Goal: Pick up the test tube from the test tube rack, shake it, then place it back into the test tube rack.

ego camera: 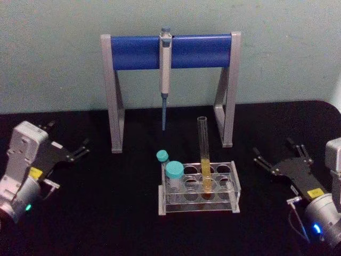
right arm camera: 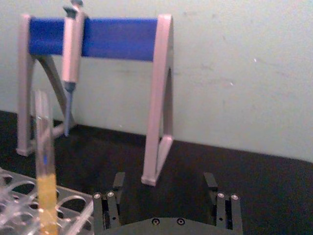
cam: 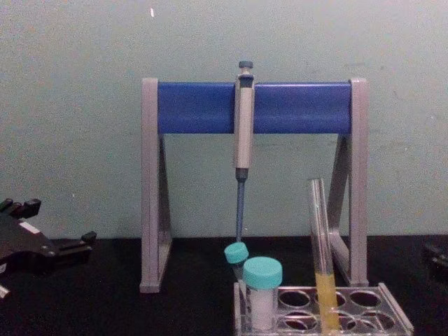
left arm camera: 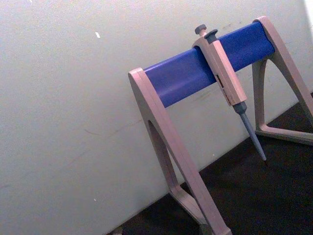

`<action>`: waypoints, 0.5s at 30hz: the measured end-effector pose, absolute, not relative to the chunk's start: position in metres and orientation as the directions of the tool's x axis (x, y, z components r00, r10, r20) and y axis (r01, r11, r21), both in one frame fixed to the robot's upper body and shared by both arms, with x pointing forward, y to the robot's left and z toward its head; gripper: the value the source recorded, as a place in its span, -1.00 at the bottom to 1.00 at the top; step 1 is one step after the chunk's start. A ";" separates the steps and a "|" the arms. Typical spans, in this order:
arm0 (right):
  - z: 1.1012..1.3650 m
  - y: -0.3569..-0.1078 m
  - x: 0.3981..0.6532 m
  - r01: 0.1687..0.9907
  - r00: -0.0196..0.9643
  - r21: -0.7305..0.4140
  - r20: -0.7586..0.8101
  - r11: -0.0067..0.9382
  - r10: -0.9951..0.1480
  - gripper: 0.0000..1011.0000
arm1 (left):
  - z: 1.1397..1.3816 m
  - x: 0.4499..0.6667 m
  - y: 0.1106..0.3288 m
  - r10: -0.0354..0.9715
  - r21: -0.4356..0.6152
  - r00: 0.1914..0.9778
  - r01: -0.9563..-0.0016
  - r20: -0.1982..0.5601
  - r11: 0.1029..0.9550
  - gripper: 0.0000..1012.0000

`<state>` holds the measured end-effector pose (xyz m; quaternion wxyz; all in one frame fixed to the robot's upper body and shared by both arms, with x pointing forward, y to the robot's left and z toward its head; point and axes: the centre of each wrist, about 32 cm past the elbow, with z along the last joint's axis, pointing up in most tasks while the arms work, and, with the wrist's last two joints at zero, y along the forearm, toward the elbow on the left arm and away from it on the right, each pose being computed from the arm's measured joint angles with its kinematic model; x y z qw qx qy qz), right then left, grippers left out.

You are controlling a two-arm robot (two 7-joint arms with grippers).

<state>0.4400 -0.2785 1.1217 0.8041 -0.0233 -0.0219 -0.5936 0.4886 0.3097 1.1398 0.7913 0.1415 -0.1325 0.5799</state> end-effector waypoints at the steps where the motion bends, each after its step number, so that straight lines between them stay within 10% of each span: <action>1: 1.120 -0.278 0.440 0.957 0.289 -0.016 0.065 0.289 -0.955 0.98 | 1.140 0.489 0.310 0.880 0.070 0.292 -0.955 0.374 0.287 1.00; 15: 1.101 -0.271 0.446 0.955 0.291 -0.092 0.088 0.283 -0.953 0.98 | 1.140 0.489 0.310 0.880 0.070 0.292 -0.955 0.374 0.287 1.00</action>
